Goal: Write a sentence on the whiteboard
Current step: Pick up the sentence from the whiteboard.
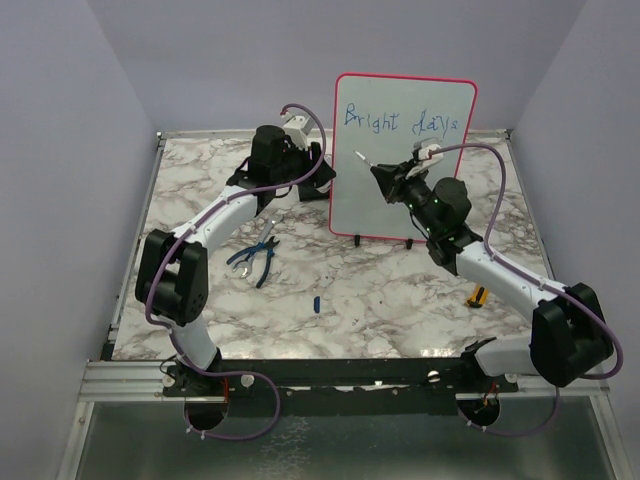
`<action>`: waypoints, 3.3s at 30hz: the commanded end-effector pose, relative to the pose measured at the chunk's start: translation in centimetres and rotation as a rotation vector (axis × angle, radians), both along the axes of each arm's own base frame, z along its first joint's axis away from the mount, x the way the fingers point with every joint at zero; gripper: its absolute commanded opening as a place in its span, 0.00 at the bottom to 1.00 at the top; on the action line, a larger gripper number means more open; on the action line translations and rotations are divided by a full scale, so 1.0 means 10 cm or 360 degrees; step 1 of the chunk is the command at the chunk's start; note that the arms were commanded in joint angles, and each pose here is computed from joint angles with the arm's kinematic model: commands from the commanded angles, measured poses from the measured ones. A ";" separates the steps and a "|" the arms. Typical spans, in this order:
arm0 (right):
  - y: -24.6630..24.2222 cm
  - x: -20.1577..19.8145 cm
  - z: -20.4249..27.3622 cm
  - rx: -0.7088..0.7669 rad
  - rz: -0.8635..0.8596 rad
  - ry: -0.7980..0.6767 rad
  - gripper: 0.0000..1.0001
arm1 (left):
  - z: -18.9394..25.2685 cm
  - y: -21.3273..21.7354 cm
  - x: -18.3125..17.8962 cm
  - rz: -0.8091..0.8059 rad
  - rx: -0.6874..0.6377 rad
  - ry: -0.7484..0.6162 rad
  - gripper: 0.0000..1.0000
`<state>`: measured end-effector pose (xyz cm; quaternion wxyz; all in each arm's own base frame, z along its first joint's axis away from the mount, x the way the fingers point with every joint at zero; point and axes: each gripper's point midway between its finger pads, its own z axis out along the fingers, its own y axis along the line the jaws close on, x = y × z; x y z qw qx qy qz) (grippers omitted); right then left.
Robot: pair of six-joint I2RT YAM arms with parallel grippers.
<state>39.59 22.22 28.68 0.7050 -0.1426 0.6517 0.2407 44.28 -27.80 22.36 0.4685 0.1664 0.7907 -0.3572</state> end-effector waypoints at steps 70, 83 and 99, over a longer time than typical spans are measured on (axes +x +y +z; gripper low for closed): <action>0.03 0.17 -0.28 -0.0196 -0.0150 0.0052 0.01 | 0.00 -0.22 -0.05 -0.0118 -0.0035 -0.0018 0.06; -0.02 0.15 -0.26 -0.0196 -0.0186 0.0042 0.01 | 0.01 -0.21 -0.06 -0.0113 -0.0033 -0.0021 0.05; 0.03 0.20 -0.07 -0.0156 -0.0173 -0.0030 0.01 | 0.02 -0.21 -0.06 -0.0114 -0.0032 -0.0026 0.04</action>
